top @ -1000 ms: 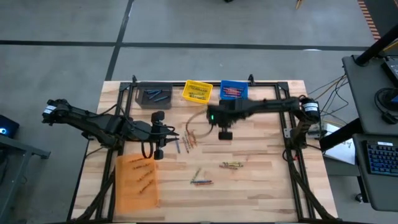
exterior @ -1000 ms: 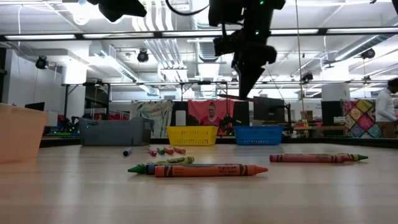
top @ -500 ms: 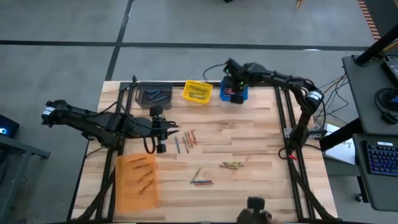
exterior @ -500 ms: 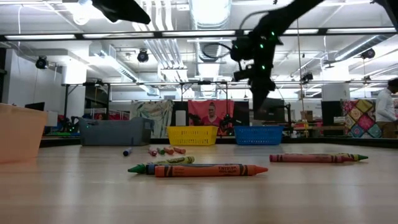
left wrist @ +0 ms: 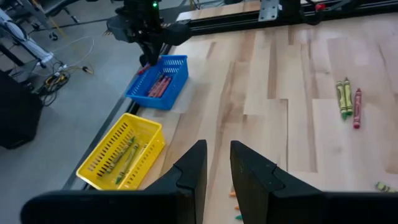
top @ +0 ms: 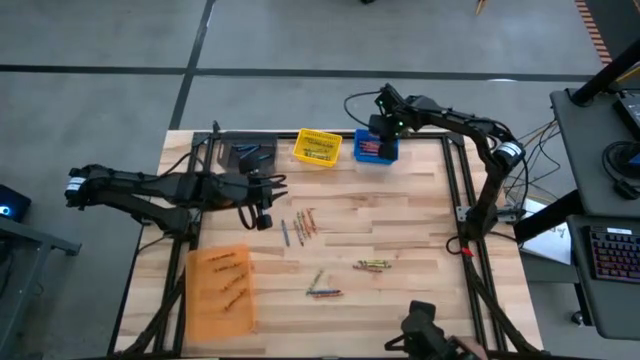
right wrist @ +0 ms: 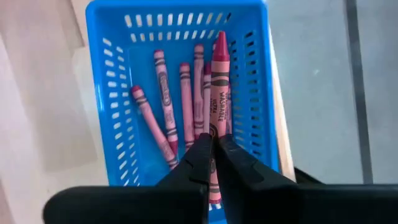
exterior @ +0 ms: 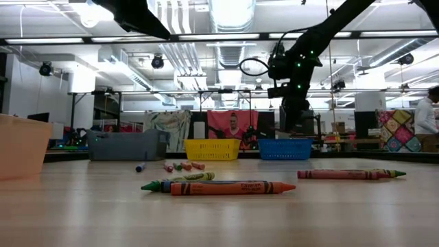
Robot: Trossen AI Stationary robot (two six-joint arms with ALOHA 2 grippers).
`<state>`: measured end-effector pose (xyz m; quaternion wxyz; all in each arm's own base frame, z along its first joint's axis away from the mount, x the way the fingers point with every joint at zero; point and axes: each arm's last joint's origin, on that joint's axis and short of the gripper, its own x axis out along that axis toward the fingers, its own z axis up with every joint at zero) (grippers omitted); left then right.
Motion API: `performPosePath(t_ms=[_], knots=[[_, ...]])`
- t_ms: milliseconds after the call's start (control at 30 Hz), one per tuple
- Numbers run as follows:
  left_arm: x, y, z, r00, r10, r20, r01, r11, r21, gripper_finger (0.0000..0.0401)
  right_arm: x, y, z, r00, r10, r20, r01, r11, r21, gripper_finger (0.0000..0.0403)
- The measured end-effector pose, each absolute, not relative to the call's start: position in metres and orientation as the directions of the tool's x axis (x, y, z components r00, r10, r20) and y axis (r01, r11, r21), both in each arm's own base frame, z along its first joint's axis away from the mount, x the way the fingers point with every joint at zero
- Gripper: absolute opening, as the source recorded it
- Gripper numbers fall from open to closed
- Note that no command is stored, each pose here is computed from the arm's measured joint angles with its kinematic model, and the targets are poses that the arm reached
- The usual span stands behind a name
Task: Sort crayons
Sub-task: Put the red crayon into the blue bin
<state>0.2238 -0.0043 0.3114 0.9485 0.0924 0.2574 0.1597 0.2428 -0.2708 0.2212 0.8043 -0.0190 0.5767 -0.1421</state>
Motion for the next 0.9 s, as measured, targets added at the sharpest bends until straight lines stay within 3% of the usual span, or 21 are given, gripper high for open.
performPosePath(t_ms=[900], knots=[[0.225,-0.005,0.311,0.816,0.349,-0.46,-0.29,0.937,0.197,0.0054,0.241,-0.268,0.19,0.335,-0.29,-0.897,0.221,0.949,-0.224,0.0013]])
